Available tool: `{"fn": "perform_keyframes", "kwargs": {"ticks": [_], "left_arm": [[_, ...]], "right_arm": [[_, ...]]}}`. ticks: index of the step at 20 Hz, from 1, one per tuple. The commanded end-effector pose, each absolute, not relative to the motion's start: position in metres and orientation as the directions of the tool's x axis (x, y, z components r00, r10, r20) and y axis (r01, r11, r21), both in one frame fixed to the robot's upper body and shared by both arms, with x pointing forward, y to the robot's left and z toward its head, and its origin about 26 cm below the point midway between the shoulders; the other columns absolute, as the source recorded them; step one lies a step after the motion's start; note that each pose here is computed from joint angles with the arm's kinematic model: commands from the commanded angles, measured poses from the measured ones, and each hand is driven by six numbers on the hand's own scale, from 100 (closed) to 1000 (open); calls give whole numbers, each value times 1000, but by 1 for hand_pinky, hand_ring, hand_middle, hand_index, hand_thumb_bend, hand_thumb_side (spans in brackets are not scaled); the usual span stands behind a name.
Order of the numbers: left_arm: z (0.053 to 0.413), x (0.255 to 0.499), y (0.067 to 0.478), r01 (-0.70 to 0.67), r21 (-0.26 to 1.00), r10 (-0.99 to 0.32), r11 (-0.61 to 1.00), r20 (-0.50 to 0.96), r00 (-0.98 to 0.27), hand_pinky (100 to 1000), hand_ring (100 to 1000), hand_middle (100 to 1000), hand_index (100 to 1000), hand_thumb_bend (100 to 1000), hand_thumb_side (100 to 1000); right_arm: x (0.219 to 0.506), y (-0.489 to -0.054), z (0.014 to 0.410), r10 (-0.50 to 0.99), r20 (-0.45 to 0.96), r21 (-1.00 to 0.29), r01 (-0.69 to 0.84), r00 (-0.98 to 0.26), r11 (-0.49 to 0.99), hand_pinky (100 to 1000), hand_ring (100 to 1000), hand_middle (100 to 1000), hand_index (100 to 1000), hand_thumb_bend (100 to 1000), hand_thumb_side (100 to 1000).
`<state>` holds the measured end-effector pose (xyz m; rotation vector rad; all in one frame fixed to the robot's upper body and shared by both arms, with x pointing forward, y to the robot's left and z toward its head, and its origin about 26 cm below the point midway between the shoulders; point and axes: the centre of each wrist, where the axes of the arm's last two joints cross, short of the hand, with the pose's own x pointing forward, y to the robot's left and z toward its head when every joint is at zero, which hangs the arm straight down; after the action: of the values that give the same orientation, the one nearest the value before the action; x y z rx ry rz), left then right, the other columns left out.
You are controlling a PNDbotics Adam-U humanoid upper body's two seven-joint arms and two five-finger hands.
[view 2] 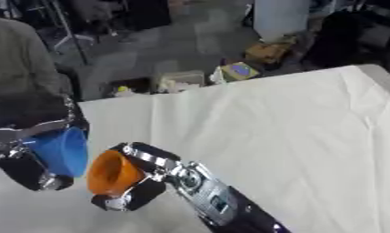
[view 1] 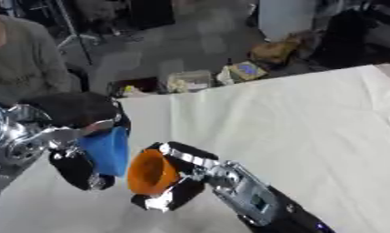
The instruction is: Pour the contents of one cup into another cup.
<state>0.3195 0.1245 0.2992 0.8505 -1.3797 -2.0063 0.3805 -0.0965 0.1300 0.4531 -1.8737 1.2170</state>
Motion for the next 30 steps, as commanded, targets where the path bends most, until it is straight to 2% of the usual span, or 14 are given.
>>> {"fn": "perform_keyframes", "kwargs": {"ticks": [1,10,20,30], "left_arm": [[318,311,133,54,954,-757,-295,-199,-622,236,216,223,467,337,100],[326,301,137,27,959,-752,-282,-203,-627,236,216,224,467,334,100],[286,326,123,140,922,-732,-361,-188,-654,241,223,233,469,318,100],[284,331,124,141,917,-733,-372,-198,-651,241,223,233,469,320,100]], "right_arm": [[382,-96,140,116,788,-581,-667,-605,466,357,403,370,583,213,100],[382,-96,140,118,788,-581,-668,-604,466,357,403,370,582,215,100],[382,-95,140,113,789,-580,-670,-604,464,357,403,369,582,215,100],[382,-95,141,112,789,-578,-669,-603,467,356,402,369,581,219,100]]}}
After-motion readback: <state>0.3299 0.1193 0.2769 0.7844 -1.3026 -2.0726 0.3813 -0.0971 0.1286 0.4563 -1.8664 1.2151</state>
